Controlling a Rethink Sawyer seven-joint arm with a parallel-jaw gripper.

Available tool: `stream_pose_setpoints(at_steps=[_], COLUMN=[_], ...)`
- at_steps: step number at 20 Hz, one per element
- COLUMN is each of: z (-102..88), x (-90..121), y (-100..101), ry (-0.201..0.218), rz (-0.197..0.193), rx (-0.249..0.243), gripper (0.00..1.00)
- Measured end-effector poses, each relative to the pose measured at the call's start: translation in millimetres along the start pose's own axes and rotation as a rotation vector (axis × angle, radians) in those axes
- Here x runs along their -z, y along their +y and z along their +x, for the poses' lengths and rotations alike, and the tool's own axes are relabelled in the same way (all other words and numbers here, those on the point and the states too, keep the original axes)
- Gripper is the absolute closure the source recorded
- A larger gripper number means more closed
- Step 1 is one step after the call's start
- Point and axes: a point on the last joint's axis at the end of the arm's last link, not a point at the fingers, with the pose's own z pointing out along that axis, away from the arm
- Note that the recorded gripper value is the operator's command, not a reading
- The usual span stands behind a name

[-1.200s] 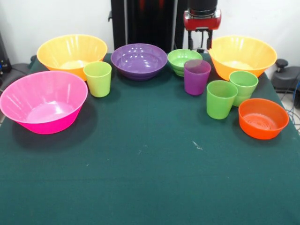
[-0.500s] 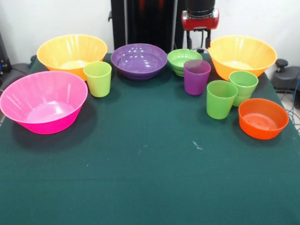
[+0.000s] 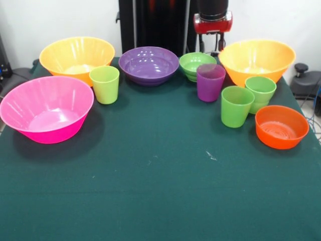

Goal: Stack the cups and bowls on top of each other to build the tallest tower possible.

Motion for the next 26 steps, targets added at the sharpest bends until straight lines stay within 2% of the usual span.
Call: stream_pose_setpoints(at_steps=[11, 26], z=[15.0, 19.2], x=[-19, -21], y=[-6, -14], ry=[0.045, 0.050], rz=[0.005, 0.001], rx=[0.042, 0.065], gripper=[0.00, 0.00])
